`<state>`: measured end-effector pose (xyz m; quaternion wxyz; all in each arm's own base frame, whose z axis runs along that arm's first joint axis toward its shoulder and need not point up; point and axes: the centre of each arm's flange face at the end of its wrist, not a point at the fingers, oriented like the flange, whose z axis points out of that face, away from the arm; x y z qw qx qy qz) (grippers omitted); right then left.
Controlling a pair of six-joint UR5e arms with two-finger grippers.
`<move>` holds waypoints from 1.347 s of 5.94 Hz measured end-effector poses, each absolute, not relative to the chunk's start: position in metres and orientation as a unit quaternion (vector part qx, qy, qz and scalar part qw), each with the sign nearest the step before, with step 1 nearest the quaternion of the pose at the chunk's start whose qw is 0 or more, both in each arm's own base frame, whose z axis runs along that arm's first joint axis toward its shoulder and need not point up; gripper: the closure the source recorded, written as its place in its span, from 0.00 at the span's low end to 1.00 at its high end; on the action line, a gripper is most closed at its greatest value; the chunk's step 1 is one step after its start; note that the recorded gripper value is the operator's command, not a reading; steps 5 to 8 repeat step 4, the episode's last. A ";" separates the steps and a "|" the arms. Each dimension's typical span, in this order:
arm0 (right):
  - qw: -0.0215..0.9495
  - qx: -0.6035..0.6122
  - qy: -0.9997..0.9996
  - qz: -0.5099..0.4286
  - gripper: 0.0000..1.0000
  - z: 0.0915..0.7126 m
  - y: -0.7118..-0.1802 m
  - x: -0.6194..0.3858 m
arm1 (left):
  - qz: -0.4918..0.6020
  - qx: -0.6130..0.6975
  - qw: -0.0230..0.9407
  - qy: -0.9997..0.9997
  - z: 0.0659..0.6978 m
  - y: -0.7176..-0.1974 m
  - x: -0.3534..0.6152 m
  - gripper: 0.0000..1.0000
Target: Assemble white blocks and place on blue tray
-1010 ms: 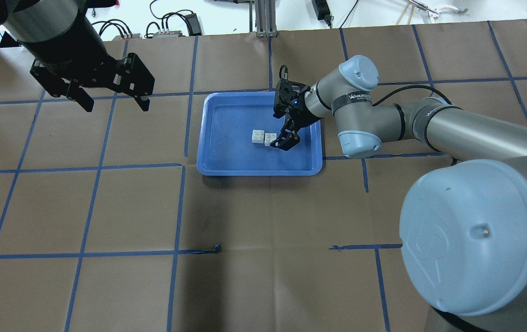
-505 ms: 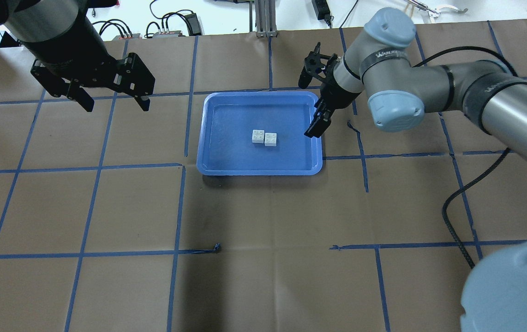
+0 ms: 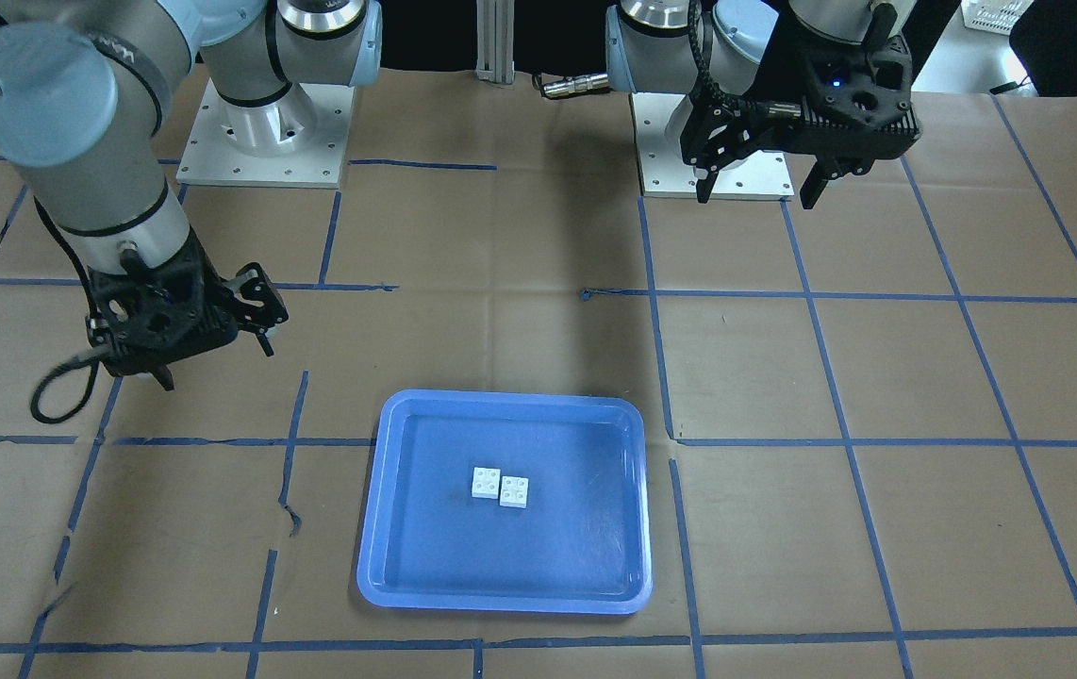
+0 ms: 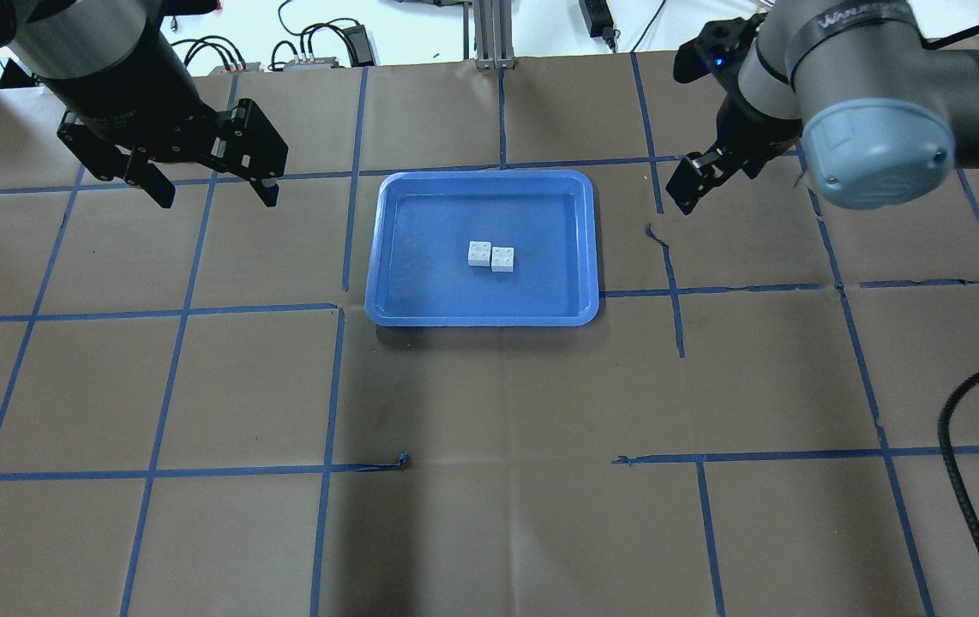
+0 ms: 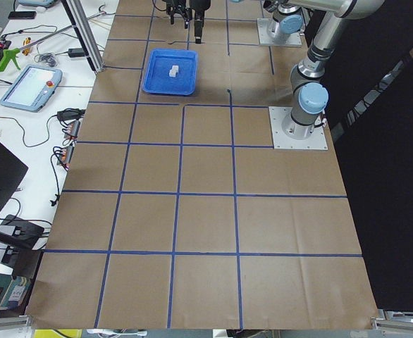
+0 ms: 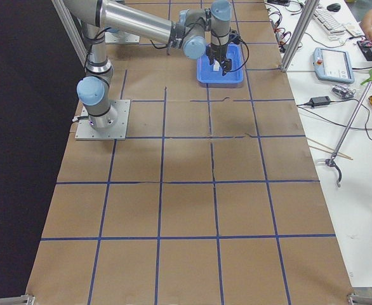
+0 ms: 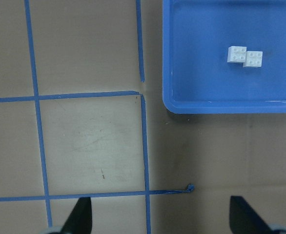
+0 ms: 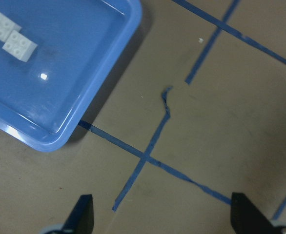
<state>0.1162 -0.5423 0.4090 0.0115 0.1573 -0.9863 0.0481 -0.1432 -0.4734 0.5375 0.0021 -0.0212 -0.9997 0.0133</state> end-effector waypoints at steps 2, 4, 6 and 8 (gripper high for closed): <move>0.009 -0.020 -1.000 0.020 0.00 0.470 -0.512 0.126 | 0.013 -0.021 0.002 -1.000 0.537 -0.473 -0.143 0.01; 0.007 -0.046 -0.999 0.006 0.00 0.486 -0.504 0.141 | 0.013 -0.021 0.002 -1.000 0.537 -0.473 -0.143 0.01; 0.007 -0.046 -0.999 0.006 0.00 0.486 -0.504 0.141 | 0.013 -0.021 0.002 -1.000 0.537 -0.473 -0.143 0.01; 0.007 -0.046 -0.999 0.006 0.00 0.486 -0.504 0.141 | 0.013 -0.021 0.002 -1.000 0.537 -0.473 -0.143 0.01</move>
